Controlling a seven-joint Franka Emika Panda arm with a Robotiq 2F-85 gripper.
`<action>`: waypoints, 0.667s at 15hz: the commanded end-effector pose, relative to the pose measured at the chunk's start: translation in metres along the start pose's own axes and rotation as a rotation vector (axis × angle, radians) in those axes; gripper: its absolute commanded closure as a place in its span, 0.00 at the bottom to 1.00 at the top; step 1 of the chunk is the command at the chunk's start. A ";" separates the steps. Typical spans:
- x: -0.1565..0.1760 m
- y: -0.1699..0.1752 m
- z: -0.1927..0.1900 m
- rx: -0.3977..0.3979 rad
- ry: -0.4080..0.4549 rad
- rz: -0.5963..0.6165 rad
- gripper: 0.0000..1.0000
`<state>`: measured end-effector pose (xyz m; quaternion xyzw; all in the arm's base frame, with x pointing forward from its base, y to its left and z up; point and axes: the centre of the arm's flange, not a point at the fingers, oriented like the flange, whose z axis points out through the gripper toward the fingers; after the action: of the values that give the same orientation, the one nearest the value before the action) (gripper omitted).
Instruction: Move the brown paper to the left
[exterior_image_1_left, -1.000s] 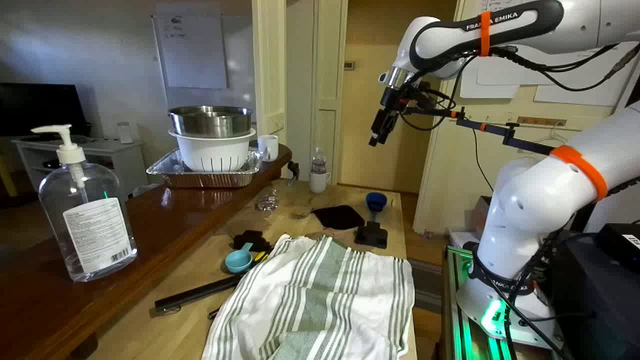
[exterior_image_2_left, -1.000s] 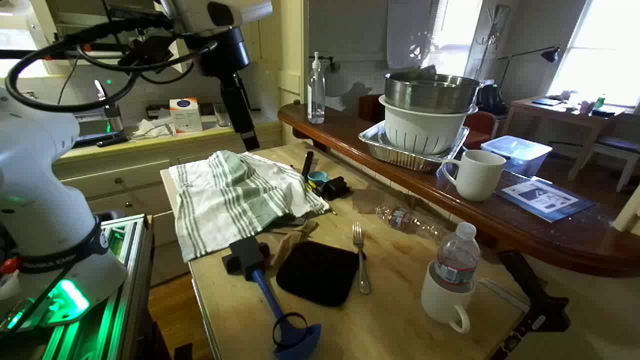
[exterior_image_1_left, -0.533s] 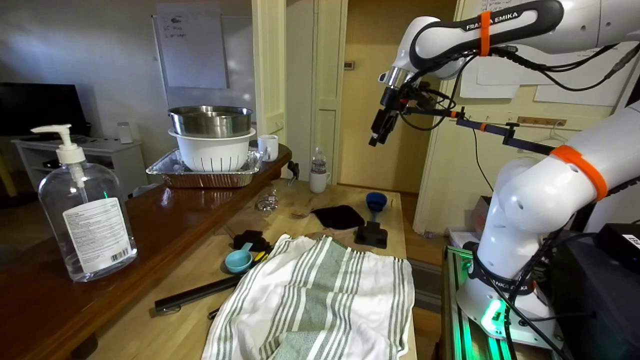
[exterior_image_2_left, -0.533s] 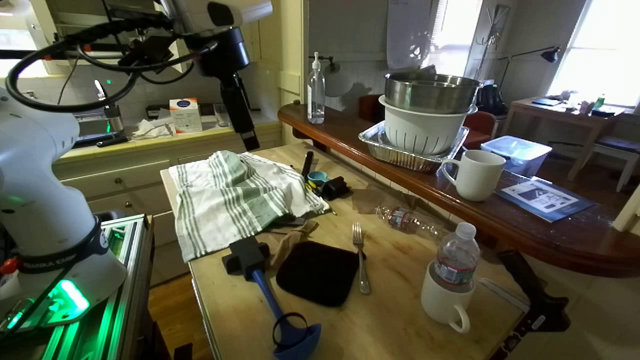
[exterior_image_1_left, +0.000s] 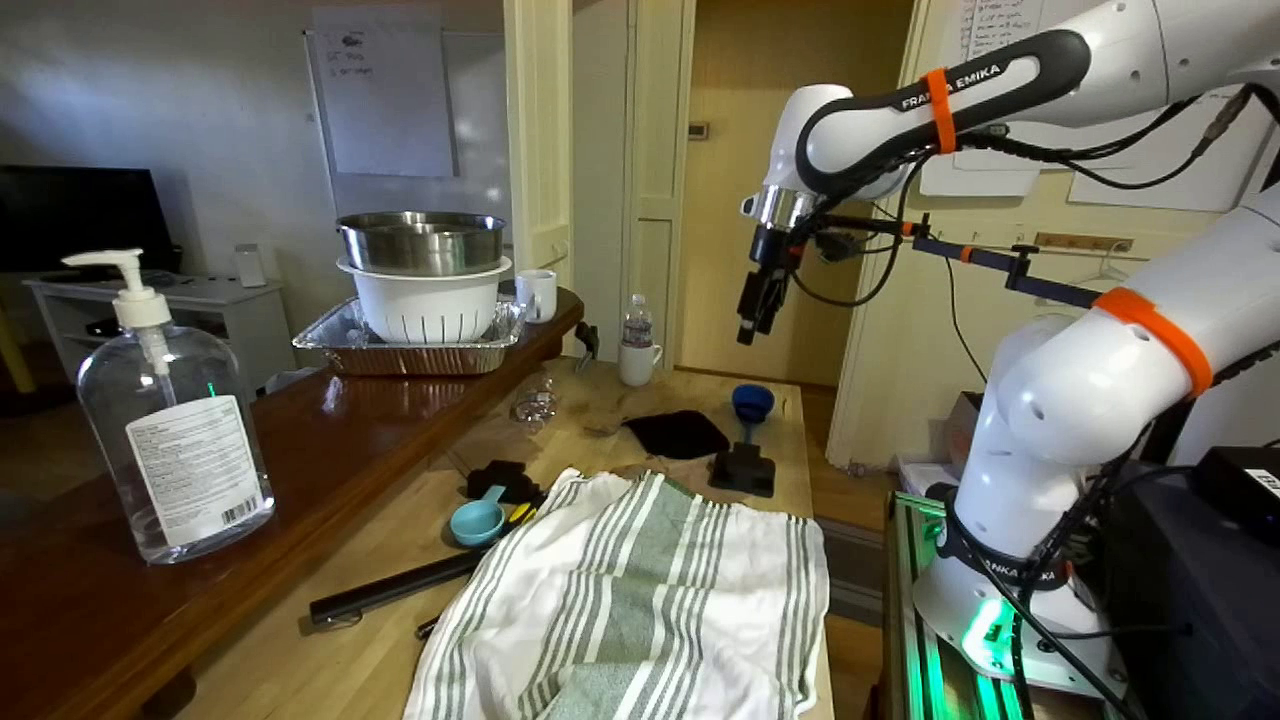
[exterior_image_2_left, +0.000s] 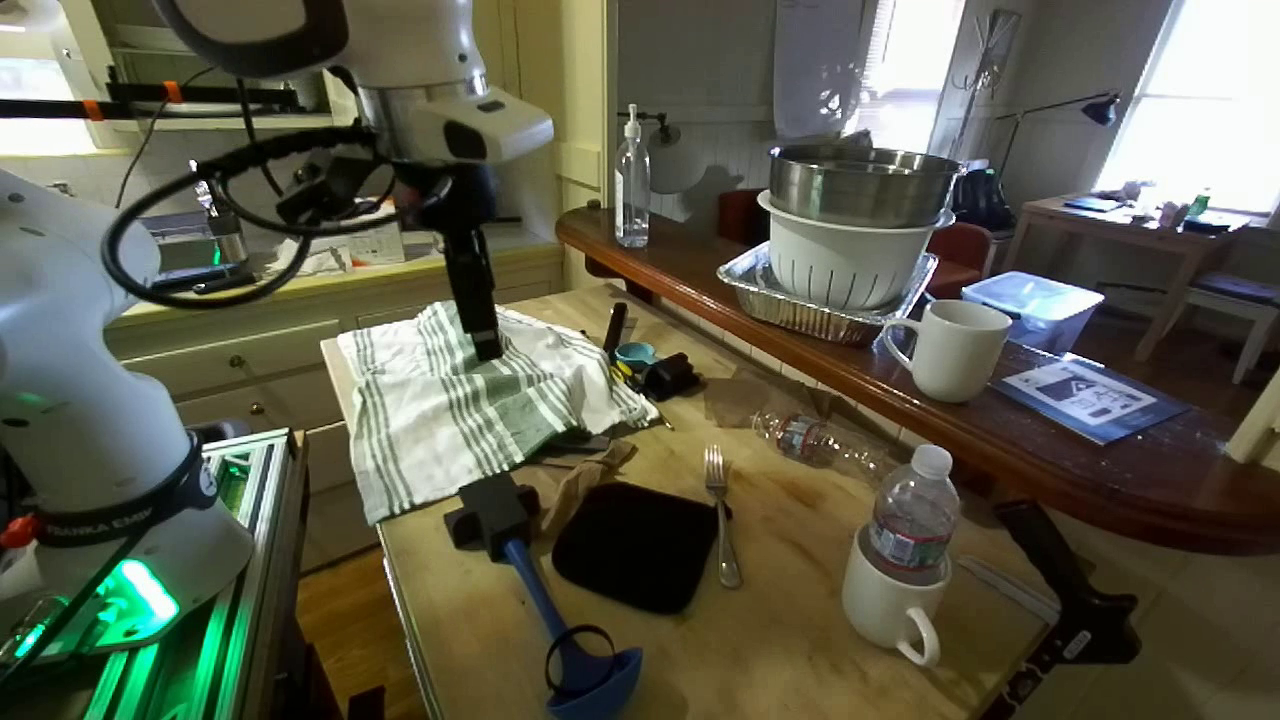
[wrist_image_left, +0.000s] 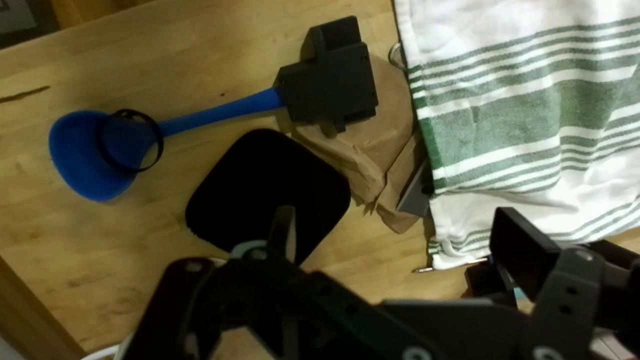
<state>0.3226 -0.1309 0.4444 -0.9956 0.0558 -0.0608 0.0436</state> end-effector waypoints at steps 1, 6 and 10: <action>-0.004 -0.006 0.053 -0.013 -0.028 0.032 0.00; 0.004 -0.015 0.096 -0.024 0.009 0.035 0.00; 0.011 -0.028 0.123 -0.019 -0.006 -0.012 0.00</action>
<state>0.3546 -0.1125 0.3602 -0.9958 0.0605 -0.0622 0.0278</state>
